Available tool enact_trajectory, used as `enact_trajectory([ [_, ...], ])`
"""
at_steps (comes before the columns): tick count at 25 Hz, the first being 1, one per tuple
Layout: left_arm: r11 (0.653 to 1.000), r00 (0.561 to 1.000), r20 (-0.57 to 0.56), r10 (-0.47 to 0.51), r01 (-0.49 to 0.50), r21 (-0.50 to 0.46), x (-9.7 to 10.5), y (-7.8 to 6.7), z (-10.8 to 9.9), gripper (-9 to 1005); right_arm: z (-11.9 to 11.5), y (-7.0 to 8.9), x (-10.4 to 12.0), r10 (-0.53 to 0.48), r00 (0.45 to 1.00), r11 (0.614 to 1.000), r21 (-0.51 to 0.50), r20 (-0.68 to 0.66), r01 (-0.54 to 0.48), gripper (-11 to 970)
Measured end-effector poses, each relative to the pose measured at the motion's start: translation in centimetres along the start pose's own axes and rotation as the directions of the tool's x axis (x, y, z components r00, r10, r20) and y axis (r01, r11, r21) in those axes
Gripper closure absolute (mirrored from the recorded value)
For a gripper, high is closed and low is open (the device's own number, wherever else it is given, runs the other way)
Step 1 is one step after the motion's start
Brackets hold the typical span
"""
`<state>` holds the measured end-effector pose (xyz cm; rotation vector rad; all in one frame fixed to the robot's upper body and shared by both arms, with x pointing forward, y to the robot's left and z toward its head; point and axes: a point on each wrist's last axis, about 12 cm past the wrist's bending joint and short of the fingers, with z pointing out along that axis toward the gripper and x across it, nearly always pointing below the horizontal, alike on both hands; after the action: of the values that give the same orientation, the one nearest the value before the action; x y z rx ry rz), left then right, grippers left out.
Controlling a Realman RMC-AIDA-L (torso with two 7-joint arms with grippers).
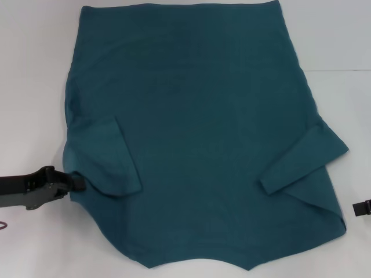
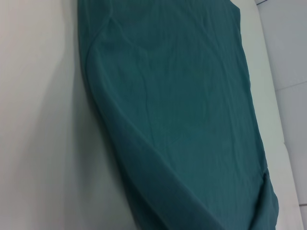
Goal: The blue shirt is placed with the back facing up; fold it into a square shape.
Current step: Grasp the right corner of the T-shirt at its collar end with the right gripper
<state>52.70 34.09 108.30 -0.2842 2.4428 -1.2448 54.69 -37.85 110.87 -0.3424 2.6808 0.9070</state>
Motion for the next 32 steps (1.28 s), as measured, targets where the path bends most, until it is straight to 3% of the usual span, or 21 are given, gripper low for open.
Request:
enact_trajectory([
  [19, 1.000, 1.000, 0.003, -0.005, 0.005, 0.000, 0.0, 0.1, 0.2, 962, 2.5, 0.7, -0.4, -0.038, 0.998, 0.999, 0.028, -0.050, 0.040, 437],
  [30, 1.000, 1.000, 0.005, -0.008, 0.008, -0.002, 0.1, 0.2, 0.1, 959, 2.5, 1.6, -0.8, -0.065, 0.997, 0.998, -0.028, -0.039, 0.064, 434],
  [32, 1.000, 1.000, 0.005, -0.008, 0.008, -0.003, 0.1, 0.2, 0.1, 959, 2.5, 1.5, -0.8, -0.059, 0.997, 0.998, -0.013, -0.047, 0.059, 380],
])
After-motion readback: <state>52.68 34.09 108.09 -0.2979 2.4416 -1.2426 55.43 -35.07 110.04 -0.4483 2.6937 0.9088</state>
